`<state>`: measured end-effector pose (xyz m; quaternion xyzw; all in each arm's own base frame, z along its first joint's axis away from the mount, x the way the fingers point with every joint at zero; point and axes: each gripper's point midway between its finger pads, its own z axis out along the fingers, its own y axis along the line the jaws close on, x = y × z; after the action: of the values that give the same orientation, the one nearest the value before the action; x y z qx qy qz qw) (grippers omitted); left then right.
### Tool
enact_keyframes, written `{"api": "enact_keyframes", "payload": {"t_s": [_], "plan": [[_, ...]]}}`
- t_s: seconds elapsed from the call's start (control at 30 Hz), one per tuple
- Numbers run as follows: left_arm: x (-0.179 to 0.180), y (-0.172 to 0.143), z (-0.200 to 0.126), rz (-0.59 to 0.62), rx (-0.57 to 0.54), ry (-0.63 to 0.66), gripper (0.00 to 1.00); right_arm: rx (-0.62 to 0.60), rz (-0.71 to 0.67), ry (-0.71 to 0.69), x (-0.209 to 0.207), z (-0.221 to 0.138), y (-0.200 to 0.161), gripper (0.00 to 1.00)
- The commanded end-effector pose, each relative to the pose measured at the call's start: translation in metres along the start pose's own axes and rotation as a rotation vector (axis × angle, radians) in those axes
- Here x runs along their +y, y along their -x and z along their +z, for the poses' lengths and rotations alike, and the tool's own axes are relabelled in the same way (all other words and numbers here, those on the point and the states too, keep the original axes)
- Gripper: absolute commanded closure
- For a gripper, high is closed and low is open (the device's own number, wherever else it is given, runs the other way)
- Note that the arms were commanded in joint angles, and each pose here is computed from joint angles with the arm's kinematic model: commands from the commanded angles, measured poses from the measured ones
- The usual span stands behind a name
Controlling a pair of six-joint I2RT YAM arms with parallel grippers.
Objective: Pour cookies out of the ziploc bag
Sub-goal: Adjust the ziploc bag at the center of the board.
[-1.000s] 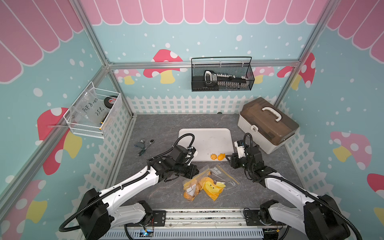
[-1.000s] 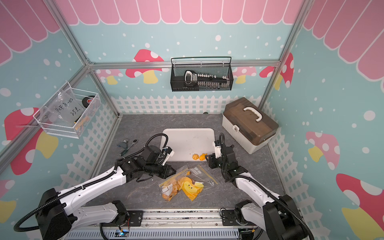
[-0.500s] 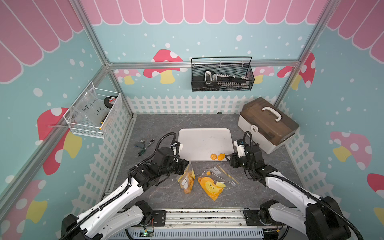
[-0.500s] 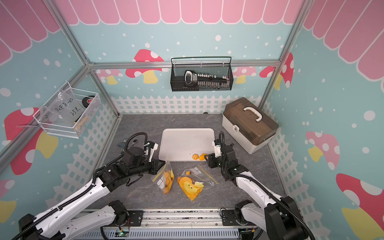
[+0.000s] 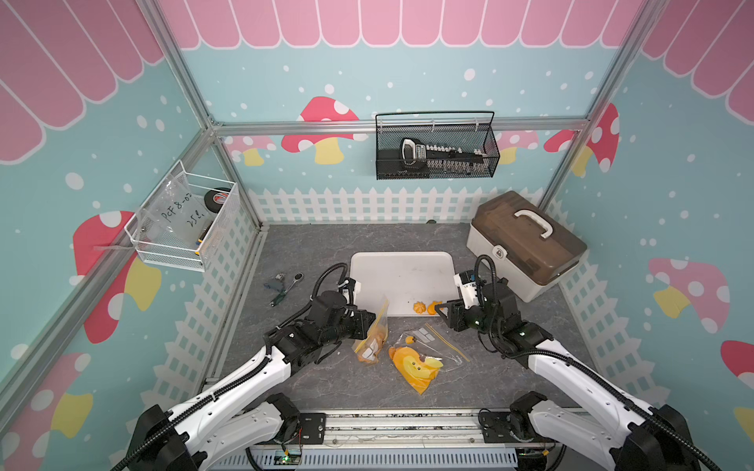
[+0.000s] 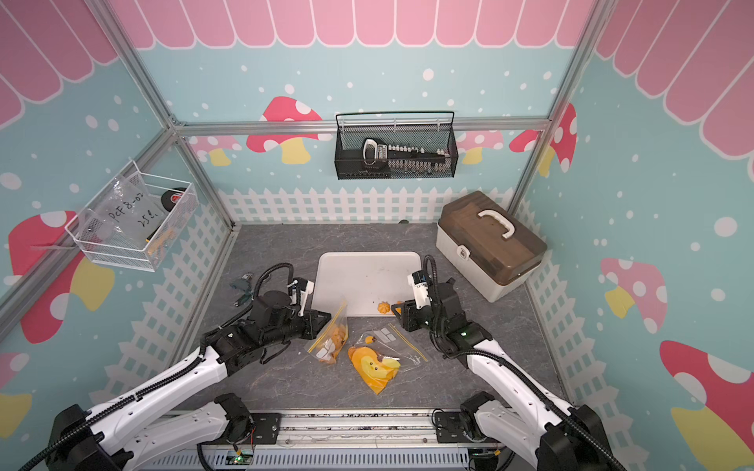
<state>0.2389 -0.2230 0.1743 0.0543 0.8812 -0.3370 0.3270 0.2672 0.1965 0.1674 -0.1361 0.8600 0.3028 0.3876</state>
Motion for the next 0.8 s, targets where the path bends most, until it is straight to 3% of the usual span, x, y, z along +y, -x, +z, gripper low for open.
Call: {"api": "enact_keyframes", "payload": {"t_s": [0.0, 0.27, 0.43, 0.47, 0.77], "plan": [[-0.005, 0.0, 0.001, -0.016, -0.019, -0.05, 0.84, 0.024, 0.013, 0.034, 0.015, 0.0, -0.002, 0.52], [-0.001, -0.001, -0.02, 0.012, -0.087, -0.065, 0.84, 0.09, -0.007, 0.11, 0.057, 0.017, -0.006, 0.5], [-0.004, 0.009, -0.034, -0.005, -0.137, -0.114, 0.61, 0.114, -0.027, 0.136, 0.083, 0.032, -0.003, 0.47], [-0.005, 0.009, -0.034, -0.01, -0.134, -0.131, 0.6, 0.118, -0.026, 0.143, 0.087, 0.034, -0.002, 0.47], [-0.005, 0.018, -0.01, -0.067, -0.053, -0.195, 0.62, 0.144, -0.012, 0.136, 0.093, 0.056, -0.001, 0.45]]}}
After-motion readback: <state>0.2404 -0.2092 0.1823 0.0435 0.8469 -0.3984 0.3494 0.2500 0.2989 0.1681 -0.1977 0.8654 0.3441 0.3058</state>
